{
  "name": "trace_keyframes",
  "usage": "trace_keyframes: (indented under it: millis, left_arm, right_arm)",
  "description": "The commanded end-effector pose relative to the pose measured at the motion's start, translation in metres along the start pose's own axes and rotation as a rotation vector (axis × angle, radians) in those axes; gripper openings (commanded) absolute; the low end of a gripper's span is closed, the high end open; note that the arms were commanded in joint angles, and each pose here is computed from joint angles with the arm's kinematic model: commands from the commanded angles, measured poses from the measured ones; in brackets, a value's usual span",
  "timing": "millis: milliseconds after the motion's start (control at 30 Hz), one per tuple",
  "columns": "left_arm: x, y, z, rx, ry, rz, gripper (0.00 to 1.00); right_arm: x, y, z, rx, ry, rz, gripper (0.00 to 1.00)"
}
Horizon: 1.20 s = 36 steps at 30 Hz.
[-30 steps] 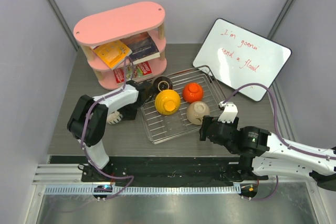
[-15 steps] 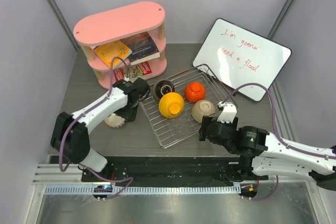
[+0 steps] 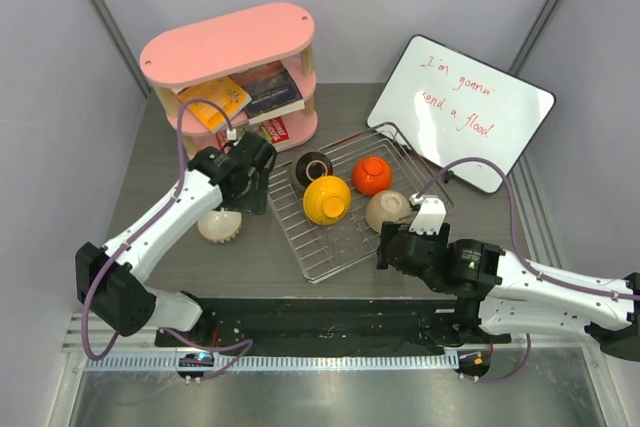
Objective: Unload the bowls from the dish rack
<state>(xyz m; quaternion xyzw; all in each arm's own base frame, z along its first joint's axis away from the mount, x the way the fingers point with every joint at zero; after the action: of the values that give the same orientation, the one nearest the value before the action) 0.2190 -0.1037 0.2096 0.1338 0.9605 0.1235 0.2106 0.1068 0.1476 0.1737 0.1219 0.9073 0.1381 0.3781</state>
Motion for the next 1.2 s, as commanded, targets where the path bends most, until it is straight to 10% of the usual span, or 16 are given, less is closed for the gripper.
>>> trace_keyframes:
  millis: [0, 567, 833, 1033, 1167]
  left_arm:
    - [-0.011, -0.031, -0.001, 0.216, -0.068, -0.094, 0.77]
    - [-0.017, -0.08, 0.036, 0.26, -0.009, -0.071, 0.76]
    - [-0.015, -0.074, 0.051, 0.144, 0.025, 0.001, 0.47]
    - [-0.029, -0.064, 0.057, 0.034, 0.03, 0.071, 0.0]
    - [-0.038, -0.058, 0.06, -0.02, 0.034, 0.12, 0.0]
  right_arm:
    - [-0.008, 0.007, -0.003, -0.038, -0.033, 0.043, 1.0]
    - [-0.005, 0.003, -0.003, -0.032, -0.025, 0.044, 1.0]
    - [-0.008, -0.002, -0.006, -0.036, -0.035, 0.052, 1.0]
    - [-0.009, -0.005, -0.009, -0.036, -0.038, 0.057, 1.0]
    - [-0.01, -0.01, -0.01, -0.029, -0.044, 0.061, 1.0]
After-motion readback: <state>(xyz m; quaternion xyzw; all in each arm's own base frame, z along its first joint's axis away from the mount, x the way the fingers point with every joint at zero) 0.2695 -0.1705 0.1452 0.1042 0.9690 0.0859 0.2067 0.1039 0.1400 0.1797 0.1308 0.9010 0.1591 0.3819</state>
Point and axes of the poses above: each gripper's point midway between its finger pads, its own z axis out along the fingers, its own y axis along the line the jaws close on, x = y × z, the point moved 5 cm from there along -z, back along the fingers, and after that the axes turned 13 degrees about z, right-handed, at the moved point
